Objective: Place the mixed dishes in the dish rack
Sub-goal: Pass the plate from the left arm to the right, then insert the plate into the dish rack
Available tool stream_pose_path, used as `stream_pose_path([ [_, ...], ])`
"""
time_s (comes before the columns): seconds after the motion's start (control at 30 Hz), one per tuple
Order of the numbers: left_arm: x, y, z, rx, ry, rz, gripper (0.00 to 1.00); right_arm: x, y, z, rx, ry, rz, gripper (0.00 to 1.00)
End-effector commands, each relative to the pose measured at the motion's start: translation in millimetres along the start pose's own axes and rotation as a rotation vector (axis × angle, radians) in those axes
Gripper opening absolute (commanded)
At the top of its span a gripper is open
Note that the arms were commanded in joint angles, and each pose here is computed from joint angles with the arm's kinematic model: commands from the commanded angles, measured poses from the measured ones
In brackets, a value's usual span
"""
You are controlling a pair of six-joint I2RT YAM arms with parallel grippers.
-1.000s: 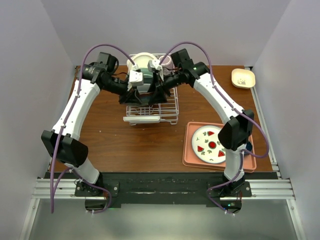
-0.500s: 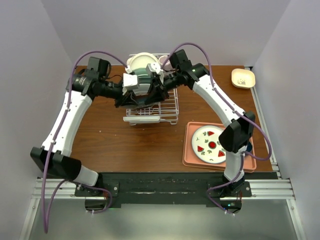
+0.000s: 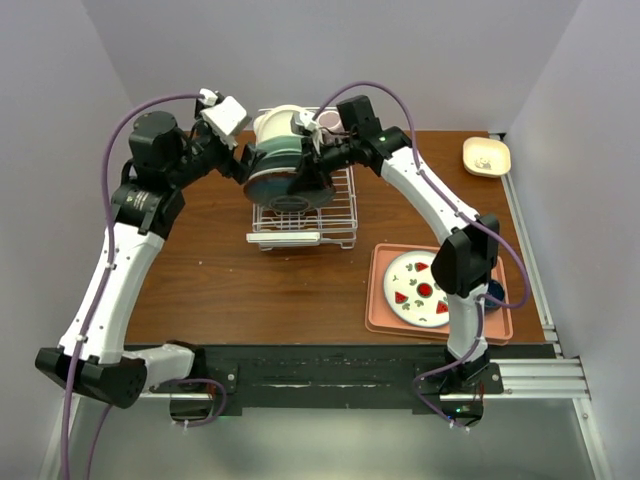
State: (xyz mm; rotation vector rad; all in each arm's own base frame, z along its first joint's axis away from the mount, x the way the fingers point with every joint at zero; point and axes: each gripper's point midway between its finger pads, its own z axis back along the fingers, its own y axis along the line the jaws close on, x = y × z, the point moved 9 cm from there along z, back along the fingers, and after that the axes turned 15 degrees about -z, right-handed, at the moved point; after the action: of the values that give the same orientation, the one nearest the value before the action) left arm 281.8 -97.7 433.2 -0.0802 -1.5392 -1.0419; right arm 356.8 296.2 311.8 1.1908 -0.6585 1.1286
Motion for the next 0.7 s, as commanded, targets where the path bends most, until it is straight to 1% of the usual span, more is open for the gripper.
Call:
stream_pose_path([
  [0.0,-16.2,7.1,-10.8,0.160,0.058,0.119,0.84,53.7,24.6,10.5,0.054,-0.143,0.189,0.00],
  [0.3,-14.1,9.1,-5.4,0.223,0.049,0.148,0.86,60.0,10.3,3.9,0.049,-0.182,0.183,0.00],
  [0.53,-6.5,13.9,4.8,0.293,0.041,0.173,0.89,52.3,-6.0,0.0,0.063,-0.178,0.152,0.00],
  [0.67,-3.1,12.4,10.4,0.302,0.034,0.194,0.90,51.6,-15.8,1.5,0.068,-0.186,0.144,0.00],
])
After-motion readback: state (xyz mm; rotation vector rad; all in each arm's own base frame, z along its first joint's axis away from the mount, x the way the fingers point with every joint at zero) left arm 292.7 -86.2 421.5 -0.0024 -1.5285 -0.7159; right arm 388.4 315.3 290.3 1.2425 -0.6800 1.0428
